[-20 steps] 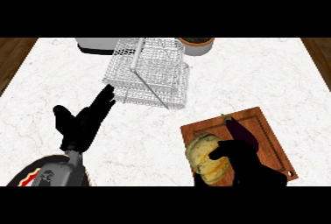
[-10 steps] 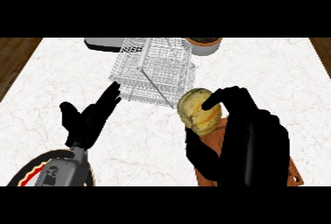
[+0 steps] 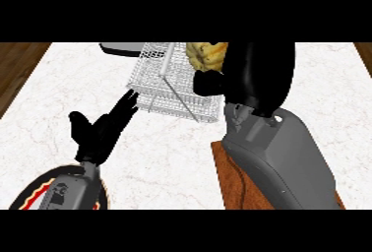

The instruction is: Pick the squash from the cutting board and place it in the tiered basket

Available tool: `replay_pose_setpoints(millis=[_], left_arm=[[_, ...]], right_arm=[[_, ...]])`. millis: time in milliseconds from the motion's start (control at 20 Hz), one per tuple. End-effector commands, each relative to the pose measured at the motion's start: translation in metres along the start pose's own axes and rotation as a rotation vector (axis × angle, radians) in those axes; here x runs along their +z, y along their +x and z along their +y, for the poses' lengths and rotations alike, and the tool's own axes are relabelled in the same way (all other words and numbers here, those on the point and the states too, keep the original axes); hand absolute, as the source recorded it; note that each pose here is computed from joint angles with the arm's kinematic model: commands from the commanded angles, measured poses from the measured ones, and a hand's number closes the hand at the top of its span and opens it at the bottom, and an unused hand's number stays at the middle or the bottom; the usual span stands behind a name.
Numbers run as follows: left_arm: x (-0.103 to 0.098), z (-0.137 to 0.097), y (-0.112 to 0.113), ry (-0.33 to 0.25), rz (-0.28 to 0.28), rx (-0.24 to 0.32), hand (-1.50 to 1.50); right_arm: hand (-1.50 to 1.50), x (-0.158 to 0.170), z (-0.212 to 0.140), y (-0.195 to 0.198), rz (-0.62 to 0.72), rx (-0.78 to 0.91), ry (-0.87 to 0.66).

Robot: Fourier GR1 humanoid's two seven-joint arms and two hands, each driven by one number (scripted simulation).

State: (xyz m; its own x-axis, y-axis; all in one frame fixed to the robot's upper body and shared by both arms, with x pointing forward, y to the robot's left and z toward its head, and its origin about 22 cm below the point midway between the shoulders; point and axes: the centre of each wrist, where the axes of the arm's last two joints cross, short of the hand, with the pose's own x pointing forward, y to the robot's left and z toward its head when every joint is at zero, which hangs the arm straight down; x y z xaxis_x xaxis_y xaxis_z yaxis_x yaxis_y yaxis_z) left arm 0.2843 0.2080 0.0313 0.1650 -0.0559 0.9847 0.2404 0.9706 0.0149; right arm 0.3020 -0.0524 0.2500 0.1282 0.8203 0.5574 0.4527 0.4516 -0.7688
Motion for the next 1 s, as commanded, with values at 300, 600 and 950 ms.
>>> replay_pose_setpoints(millis=[300, 600, 950], left_arm=[[-0.006, -0.003, 0.008, -0.019, -0.04, -0.004, 0.0], [-0.012, -0.013, 0.013, -0.031, -0.032, -0.013, 0.0], [-0.022, -0.006, 0.018, -0.064, -0.035, -0.017, 0.0]], right_arm=[[1.5, -0.06, 0.049, 0.032, 0.198, -0.121, 0.054], [-1.5, -0.069, 0.065, 0.02, 0.184, -0.409, 0.061], [-1.5, -0.077, 0.08, 0.036, 0.037, -0.494, 0.017]])
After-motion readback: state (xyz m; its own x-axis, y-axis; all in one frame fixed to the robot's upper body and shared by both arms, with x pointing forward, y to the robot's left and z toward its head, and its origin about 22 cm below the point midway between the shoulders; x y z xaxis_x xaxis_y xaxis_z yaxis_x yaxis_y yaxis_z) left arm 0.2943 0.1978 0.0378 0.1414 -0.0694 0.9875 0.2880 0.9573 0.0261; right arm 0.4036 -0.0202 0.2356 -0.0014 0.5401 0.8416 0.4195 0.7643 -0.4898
